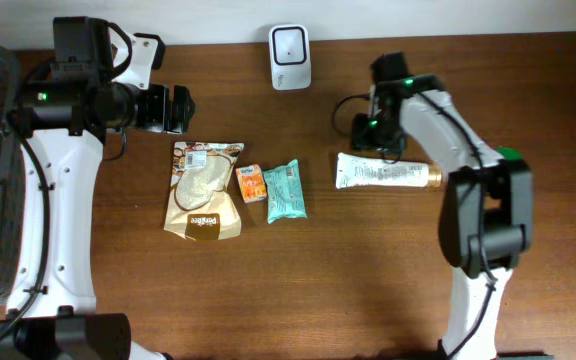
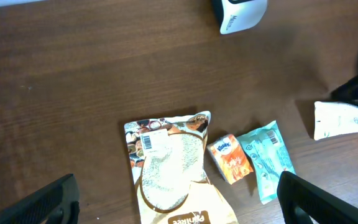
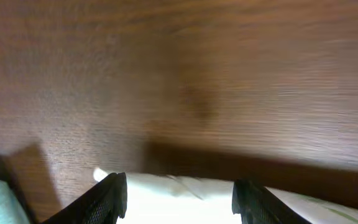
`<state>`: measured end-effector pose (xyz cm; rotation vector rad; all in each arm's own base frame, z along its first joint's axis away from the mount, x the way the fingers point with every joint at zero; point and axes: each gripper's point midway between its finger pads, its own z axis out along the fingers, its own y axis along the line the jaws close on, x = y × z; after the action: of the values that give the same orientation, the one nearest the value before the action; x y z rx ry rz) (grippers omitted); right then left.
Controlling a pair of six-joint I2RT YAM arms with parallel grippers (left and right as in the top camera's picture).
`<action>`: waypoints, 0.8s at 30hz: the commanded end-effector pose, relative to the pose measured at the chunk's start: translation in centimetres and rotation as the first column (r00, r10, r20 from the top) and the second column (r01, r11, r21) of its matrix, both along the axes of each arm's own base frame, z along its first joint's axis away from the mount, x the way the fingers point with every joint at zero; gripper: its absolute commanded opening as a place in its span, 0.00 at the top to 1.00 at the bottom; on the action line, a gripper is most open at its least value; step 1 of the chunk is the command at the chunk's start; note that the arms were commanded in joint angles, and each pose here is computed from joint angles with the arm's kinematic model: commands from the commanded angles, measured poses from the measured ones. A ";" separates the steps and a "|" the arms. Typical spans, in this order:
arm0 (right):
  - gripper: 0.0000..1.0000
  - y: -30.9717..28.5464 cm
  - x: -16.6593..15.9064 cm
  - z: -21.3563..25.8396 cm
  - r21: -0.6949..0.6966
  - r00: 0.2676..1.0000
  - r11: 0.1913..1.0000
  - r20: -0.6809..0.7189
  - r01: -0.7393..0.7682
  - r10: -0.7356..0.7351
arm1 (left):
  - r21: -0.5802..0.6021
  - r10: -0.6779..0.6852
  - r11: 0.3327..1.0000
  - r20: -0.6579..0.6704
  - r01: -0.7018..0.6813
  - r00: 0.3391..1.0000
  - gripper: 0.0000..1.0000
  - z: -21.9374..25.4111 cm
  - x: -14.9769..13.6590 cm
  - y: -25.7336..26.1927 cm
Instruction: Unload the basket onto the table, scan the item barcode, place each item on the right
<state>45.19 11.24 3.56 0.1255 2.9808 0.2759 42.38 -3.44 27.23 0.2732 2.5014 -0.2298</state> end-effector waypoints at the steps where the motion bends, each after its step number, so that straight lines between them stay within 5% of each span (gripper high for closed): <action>1: 0.45 2.6 -0.4 -0.8 0.008 0.999 0.999 -0.013 -0.046 0.046 | 0.007 -0.012 1.000 0.003 0.012 1.000 0.01 0.0 0.1 0.1; 16: 0.44 5.3 -7.1 -0.5 0.042 0.959 0.987 -0.233 -0.154 0.160 | 0.006 -0.012 1.000 0.003 0.012 1.000 0.01 0.0 0.1 0.1; 24: 0.45 3.9 -6.9 8.4 0.030 0.986 0.987 -0.046 -0.156 0.157 | 0.006 -0.012 1.000 0.003 0.012 1.000 0.01 0.0 0.1 0.1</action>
<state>37.54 15.94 5.20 -0.0849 3.2086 0.3274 42.38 -3.44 27.23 0.2732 2.5014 -0.2298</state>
